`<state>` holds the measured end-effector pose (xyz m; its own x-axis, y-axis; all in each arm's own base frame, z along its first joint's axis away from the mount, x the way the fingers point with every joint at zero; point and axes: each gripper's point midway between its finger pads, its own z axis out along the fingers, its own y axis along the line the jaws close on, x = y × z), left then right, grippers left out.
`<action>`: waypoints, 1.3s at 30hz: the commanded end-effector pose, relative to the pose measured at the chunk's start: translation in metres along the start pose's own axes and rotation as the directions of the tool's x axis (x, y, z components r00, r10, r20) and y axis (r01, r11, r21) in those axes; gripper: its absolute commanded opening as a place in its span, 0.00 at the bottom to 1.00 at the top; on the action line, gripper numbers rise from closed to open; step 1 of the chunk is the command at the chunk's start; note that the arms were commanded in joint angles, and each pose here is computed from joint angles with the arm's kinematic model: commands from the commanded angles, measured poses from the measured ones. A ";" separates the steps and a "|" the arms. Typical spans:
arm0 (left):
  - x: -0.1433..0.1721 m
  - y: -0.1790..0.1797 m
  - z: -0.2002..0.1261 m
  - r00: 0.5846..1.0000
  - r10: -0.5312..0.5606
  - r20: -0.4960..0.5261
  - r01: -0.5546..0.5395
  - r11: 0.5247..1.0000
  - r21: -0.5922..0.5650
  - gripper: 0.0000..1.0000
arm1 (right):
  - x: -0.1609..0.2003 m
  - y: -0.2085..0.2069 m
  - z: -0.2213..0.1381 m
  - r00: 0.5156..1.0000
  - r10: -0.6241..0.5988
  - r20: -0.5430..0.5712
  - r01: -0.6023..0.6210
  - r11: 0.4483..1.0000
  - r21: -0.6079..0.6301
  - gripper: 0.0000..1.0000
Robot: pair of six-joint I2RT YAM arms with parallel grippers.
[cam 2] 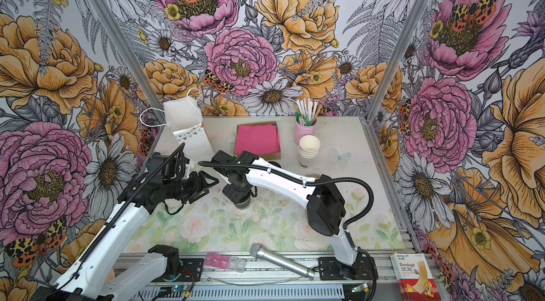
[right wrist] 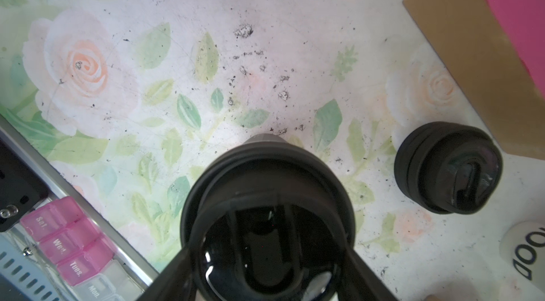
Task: Pack a coffee takeout order
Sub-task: Close the lid on the coffee cup.
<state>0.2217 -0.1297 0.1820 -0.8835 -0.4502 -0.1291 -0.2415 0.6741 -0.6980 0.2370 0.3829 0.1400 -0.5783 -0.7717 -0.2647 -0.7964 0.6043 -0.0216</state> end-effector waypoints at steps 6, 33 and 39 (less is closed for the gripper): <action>-0.002 0.005 0.003 1.000 -0.008 0.009 0.008 1.000 -0.019 0.68 | 0.014 0.005 0.015 0.998 -0.014 -0.060 0.013 1.000 -0.004 0.70; -0.007 0.002 0.006 1.000 0.015 -0.004 -0.015 0.999 -0.030 0.67 | -0.001 -0.005 0.000 0.999 0.041 -0.007 -0.041 0.999 -0.030 0.71; -0.005 0.004 0.007 1.000 0.010 -0.007 -0.010 0.999 -0.032 0.68 | -0.002 -0.005 -0.003 0.999 0.039 0.002 -0.039 0.999 -0.032 0.72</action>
<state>0.2244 -0.1302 0.1716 -0.8899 -0.4461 -0.0950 -0.2695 0.6822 -0.6797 0.2384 0.3822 0.1370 -0.6046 -0.7532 -0.2590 -0.7839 0.6204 0.0256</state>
